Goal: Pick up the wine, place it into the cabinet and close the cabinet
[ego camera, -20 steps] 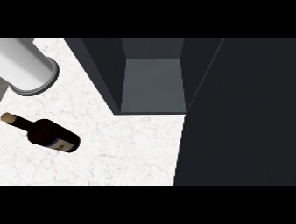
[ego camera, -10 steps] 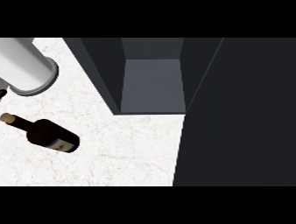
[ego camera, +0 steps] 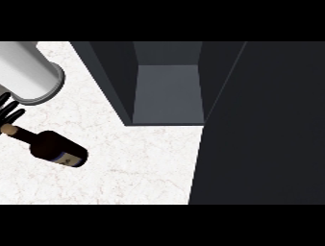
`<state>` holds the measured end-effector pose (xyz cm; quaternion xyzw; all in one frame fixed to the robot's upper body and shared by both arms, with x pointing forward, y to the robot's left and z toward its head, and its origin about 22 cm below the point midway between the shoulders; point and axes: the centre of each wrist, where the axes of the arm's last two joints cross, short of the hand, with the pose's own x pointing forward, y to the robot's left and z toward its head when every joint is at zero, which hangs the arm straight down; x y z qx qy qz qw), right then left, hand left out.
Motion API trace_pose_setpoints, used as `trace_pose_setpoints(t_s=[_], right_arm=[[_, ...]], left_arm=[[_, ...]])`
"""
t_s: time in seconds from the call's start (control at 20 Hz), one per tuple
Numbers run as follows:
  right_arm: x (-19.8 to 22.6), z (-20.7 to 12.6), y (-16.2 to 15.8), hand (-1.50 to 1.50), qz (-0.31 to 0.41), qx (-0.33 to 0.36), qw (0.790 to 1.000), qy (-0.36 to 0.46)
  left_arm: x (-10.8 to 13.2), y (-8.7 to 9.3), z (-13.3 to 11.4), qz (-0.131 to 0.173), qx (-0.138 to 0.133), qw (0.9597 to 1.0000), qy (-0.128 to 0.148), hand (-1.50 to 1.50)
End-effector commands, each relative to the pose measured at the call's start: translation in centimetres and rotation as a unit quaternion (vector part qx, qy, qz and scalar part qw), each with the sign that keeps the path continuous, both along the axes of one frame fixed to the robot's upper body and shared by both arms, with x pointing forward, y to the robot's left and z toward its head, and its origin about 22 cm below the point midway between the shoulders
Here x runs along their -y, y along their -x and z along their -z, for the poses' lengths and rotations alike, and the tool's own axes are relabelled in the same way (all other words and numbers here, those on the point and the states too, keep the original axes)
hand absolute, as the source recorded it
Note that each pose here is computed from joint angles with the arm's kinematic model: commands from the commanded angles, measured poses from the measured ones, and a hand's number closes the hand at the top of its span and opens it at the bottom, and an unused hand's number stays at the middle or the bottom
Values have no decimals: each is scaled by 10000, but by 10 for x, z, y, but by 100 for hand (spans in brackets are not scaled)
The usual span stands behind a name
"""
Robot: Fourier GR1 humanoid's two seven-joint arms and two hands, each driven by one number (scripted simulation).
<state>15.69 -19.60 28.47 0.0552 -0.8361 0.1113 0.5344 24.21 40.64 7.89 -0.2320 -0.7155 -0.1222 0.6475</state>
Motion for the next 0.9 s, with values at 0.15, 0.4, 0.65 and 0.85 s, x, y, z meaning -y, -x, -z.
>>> trace_pose_setpoints(t_s=[0.15,0.4,0.65,0.85], right_arm=[[11,5,28,-150,-249,52,9996,-146],[4,-8,25,-150,-383,53,9992,-131],[11,-8,35,-150,-339,73,9994,-80],[18,-3,28,-150,-301,134,9994,-67]], left_arm=[[-4,2,42,-58,-124,9999,-94,-150],[-13,-11,50,31,-184,9998,-64,-150],[-3,-10,91,-5,-404,9991,-158,-150],[-11,-11,105,31,-554,9985,-30,-150]])
